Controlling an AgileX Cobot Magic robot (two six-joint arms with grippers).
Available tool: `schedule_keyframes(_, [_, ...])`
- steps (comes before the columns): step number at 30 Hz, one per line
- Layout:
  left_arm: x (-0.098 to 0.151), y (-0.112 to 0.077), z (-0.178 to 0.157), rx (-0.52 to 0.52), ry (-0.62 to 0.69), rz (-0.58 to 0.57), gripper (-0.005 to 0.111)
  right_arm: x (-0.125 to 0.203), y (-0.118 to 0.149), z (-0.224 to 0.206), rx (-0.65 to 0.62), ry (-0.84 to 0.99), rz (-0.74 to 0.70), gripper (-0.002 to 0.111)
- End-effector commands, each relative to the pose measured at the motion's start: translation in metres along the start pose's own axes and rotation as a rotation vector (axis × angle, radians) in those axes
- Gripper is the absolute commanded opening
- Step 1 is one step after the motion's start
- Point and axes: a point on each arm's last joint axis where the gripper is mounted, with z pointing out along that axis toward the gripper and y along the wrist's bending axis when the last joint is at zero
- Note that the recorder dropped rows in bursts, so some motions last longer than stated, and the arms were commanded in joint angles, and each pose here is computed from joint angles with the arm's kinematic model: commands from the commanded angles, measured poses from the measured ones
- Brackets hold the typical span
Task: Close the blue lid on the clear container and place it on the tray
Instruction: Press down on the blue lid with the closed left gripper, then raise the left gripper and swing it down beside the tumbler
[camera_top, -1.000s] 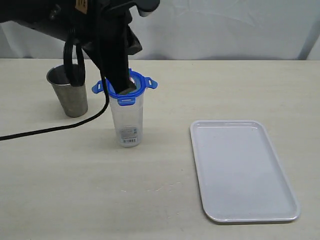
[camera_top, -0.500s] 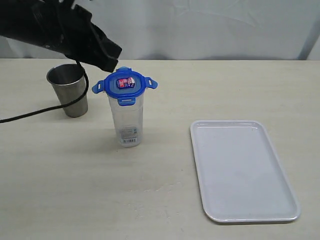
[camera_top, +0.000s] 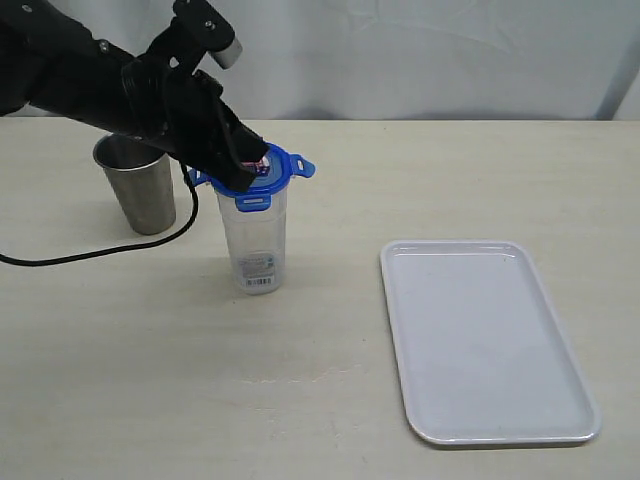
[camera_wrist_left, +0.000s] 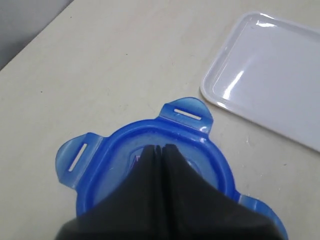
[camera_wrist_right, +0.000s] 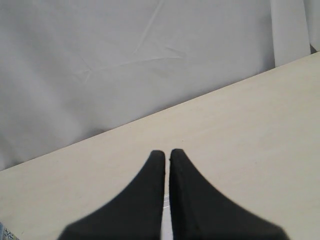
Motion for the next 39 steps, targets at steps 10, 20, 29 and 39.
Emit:
schedule_keyframes(10, [0.017,-0.001,0.022,0.062,0.070,-0.027,0.000,-0.002,0.000,0.001,0.000,-0.013,-0.021,0.004])
schedule_keyframes(20, [0.006,-0.001,0.010,0.026,0.027,-0.015,0.000,-0.002,0.000,0.001,0.000,-0.011,-0.021,0.004])
schedule_keyframes(29, [-0.012,0.018,-0.033,-0.105,-0.116,-0.180,0.012,-0.002,0.000,0.001,0.001,-0.009,-0.021,0.004])
schedule_keyframes(39, [0.008,0.028,-0.084,-0.089,-0.106,-0.233,0.039,-0.002,0.000,0.001,0.001,-0.009,-0.026,0.004])
